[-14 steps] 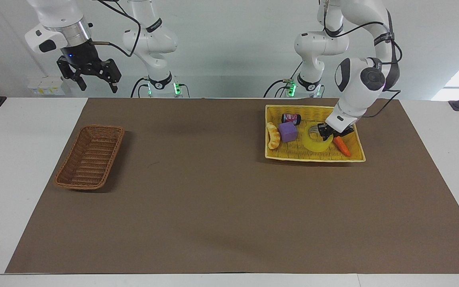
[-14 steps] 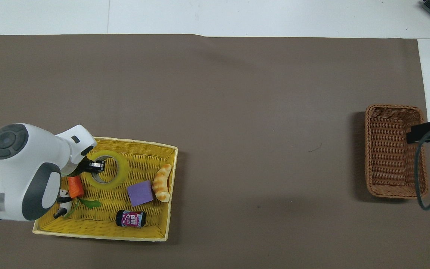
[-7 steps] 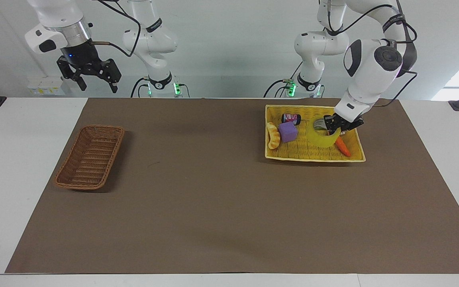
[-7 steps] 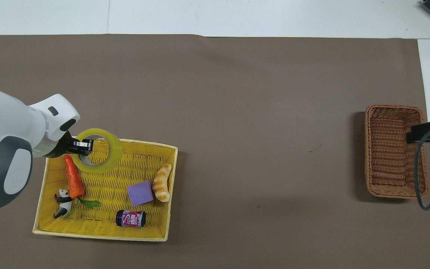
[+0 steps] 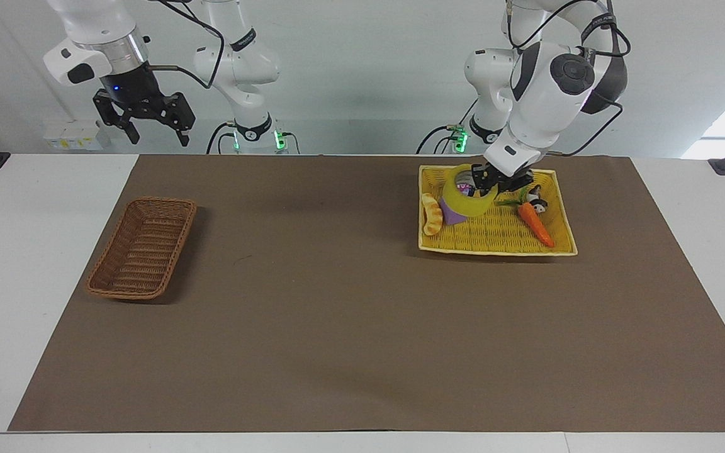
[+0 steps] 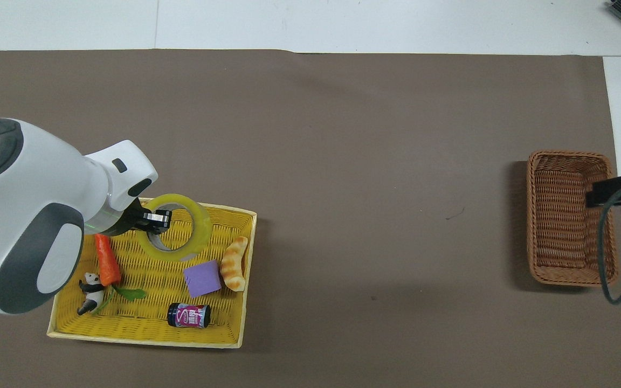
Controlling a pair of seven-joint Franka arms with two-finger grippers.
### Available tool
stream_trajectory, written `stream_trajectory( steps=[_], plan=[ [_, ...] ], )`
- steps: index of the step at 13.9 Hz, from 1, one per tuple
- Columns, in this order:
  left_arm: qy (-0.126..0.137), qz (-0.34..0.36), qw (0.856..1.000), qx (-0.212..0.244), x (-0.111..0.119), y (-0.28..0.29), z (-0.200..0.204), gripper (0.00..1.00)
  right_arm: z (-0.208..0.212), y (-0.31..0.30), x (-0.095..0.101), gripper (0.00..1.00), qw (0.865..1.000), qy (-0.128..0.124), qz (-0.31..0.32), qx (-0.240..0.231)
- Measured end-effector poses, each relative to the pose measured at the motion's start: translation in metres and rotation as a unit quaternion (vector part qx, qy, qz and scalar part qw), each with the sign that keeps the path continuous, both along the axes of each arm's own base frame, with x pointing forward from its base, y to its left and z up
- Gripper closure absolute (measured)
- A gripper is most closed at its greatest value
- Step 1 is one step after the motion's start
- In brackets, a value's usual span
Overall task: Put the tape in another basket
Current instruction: 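Carry the tape with the left gripper while the right gripper reaches toward it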
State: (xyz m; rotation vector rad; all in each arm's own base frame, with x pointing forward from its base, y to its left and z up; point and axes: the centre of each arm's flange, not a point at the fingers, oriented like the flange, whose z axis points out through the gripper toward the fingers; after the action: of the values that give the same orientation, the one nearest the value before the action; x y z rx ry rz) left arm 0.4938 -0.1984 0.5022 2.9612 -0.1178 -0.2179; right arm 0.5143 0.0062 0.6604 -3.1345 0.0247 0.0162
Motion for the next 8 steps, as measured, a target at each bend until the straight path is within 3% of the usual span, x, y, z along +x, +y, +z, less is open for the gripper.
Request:
stream_trajectory(
  steps=[4, 8],
  plan=[
    [0.039, 0.035, 0.993, -0.104, -0.012, -0.042, 0.009, 0.78, -0.027, 0.048, -0.003, 0.0, 0.993, 0.035, 0.027, 0.106],
    [0.024, 0.032, 0.983, -0.178, -0.03, -0.107, 0.02, 0.78, -0.054, 0.084, -0.007, 0.0, 0.971, 0.076, 0.032, 0.224]
  ],
)
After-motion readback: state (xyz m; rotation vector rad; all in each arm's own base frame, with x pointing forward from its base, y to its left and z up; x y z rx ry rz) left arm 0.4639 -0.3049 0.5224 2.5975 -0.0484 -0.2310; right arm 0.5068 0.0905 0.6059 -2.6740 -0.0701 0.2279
